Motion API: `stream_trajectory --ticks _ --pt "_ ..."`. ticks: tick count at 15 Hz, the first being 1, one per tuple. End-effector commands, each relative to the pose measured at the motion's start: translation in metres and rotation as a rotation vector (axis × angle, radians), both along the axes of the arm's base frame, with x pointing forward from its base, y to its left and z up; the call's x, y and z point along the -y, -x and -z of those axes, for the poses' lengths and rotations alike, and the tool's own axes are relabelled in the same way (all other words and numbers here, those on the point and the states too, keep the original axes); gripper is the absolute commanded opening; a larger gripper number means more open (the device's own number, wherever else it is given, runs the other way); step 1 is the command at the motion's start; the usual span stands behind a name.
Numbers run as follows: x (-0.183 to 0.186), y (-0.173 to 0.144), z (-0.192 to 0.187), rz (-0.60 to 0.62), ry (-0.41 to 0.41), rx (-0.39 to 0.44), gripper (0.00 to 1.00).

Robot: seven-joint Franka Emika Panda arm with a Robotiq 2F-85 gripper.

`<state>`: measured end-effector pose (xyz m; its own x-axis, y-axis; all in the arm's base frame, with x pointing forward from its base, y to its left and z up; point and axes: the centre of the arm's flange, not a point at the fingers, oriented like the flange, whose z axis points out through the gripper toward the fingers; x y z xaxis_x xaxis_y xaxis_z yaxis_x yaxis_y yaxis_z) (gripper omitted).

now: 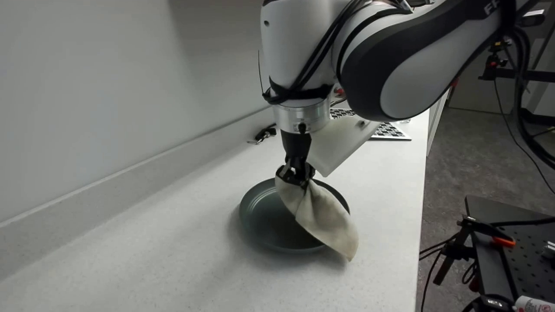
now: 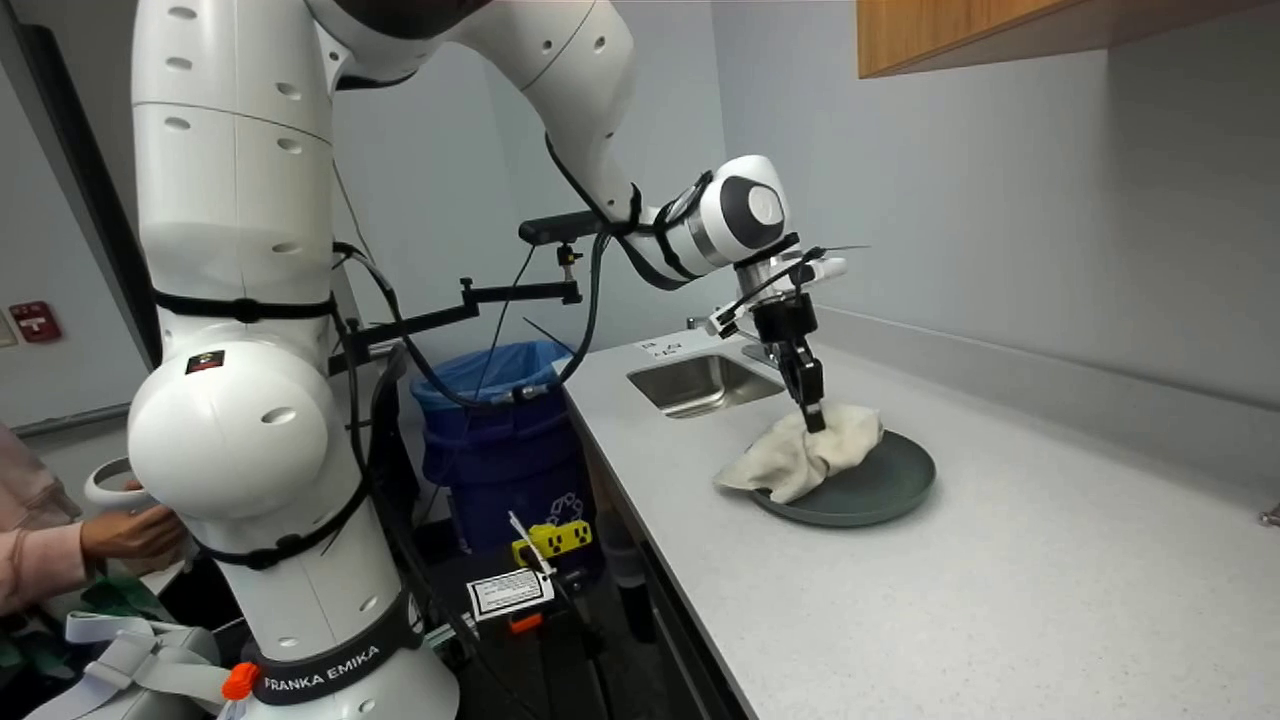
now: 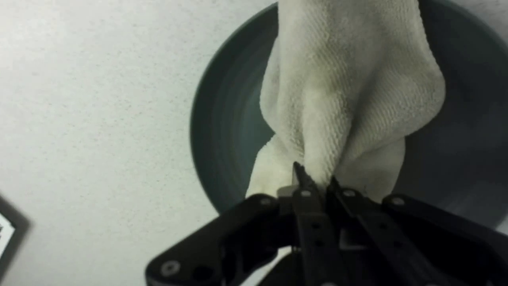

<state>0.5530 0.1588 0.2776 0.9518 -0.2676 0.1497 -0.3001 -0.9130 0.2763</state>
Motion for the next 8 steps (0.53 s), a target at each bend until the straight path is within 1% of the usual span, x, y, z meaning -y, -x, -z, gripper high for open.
stream_trajectory --ticks 1,2,3,6,8 --pt "-0.003 0.008 -0.004 -0.097 -0.174 0.008 0.02" --pt "-0.004 0.008 -0.003 -0.137 -0.209 0.013 0.02" --pt "-0.036 -0.023 -0.008 -0.180 -0.240 0.022 0.02" --pt "-0.074 -0.034 -0.032 -0.322 -0.317 0.051 0.02" --pt "-0.105 -0.037 -0.052 -0.427 -0.345 0.070 0.02"
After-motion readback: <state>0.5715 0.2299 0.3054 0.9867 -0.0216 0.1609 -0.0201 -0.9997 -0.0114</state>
